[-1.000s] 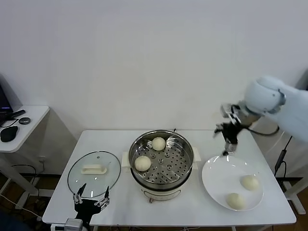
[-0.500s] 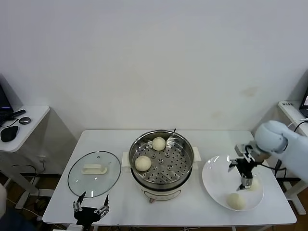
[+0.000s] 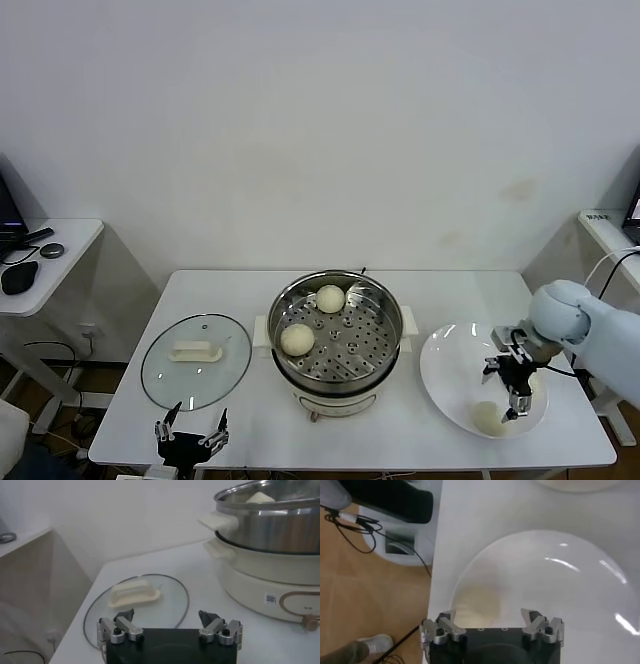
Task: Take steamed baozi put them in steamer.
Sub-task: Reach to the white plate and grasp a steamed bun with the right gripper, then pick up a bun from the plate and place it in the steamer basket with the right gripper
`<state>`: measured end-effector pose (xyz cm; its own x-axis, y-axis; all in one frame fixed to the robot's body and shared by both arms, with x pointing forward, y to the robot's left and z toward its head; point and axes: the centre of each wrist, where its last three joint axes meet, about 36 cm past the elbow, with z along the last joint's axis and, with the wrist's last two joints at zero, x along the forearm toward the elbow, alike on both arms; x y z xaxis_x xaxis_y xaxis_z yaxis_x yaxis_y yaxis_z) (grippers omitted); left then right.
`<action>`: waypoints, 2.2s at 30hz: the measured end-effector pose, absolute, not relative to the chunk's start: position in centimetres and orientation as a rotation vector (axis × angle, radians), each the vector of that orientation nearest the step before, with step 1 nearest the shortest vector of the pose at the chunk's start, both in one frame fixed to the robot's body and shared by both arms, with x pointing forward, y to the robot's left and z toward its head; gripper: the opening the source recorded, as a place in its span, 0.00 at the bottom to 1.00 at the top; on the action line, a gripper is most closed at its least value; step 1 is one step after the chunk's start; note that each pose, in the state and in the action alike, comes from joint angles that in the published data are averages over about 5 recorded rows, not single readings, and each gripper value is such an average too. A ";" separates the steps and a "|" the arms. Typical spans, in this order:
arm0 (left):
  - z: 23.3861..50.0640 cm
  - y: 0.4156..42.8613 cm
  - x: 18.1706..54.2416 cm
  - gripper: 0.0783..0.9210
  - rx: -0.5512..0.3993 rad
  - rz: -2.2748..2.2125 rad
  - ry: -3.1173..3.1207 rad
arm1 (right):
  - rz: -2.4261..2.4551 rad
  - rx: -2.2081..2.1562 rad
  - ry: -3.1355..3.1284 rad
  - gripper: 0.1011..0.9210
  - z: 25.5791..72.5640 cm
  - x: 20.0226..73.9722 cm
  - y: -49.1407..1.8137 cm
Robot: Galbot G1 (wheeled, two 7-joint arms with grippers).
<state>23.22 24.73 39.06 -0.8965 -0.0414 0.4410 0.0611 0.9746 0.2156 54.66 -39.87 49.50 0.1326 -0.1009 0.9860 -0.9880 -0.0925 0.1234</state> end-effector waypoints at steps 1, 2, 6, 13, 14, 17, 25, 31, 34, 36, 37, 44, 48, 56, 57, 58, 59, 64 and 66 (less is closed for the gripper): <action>39.0 24.7 23.3 0.88 -0.014 -0.310 -2.664 | 1.119 1.409 -1.146 0.88 49.2 54.6 -39.9; 38.9 24.7 23.3 0.88 -0.014 -0.309 -2.663 | 1.116 1.409 -1.143 0.88 49.0 54.6 -39.9; 38.6 24.9 23.2 0.88 -0.009 -0.314 -2.654 | 1.108 1.410 -1.135 0.88 48.0 54.5 -40.0; 38.5 25.0 23.0 0.88 -0.009 -0.320 -2.646 | 1.095 1.413 -1.123 0.88 46.7 54.6 -39.8; 38.6 25.0 23.0 0.88 -0.010 -0.320 -2.647 | 1.094 1.414 -1.120 0.88 46.5 54.5 -39.7; 38.7 24.9 23.1 0.88 -0.014 -0.322 -2.651 | 1.089 1.415 -1.117 0.88 46.2 54.4 -39.7; 38.7 24.9 23.2 0.88 -0.014 -0.320 -2.652 | 1.079 1.414 -1.121 0.78 45.9 54.4 -39.7; 38.7 24.9 23.2 0.88 -0.015 -0.317 -2.654 | 1.074 1.413 -1.123 0.64 45.9 54.4 -39.8; 38.7 24.8 23.3 0.88 -0.016 -0.316 -2.655 | 1.071 1.410 -1.124 0.59 45.9 54.3 -39.8; 38.6 24.8 23.3 0.88 -0.017 -0.315 -2.655 | 1.068 1.408 -1.127 0.56 45.9 54.3 -39.9; 38.6 24.8 23.3 0.88 -0.017 -0.315 -2.655 | 1.066 1.407 -1.128 0.55 46.0 54.3 -40.0; 38.7 24.8 23.4 0.88 -0.016 -0.316 -2.659 | 1.067 1.399 -1.149 0.41 47.0 54.5 -40.2; 38.9 24.7 23.4 0.88 -0.021 -0.316 -2.665 | 1.074 1.398 -1.166 0.38 48.1 54.8 -40.2; 39.4 24.3 23.5 0.88 -0.013 -0.318 -2.691 | 1.128 1.412 -1.234 0.39 53.2 57.2 -38.6; 39.5 24.3 23.5 0.88 -0.011 -0.322 -2.696 | 1.140 1.415 -1.247 0.39 54.2 57.7 -38.3; 39.6 24.2 23.5 0.88 -0.008 -0.326 -2.700 | 1.152 1.419 -1.260 0.39 55.3 58.3 -38.0; 39.7 24.2 23.6 0.88 -0.005 -0.331 -2.704 | 1.166 1.424 -1.273 0.39 56.4 58.9 -37.6; 40.0 24.2 23.7 0.88 0.014 -0.357 -2.726 | 1.244 1.463 -1.346 0.39 62.6 62.0 -34.5; 40.2 24.2 23.8 0.88 0.022 -0.364 -2.736 | 1.276 1.491 -1.368 0.39 65.0 63.2 -32.8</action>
<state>23.77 24.21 40.16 -0.9279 -0.0645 0.3673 0.0337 0.9664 0.2549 63.20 -32.75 65.04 -0.0591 -0.2538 0.9654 -0.9807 -0.1656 -0.1036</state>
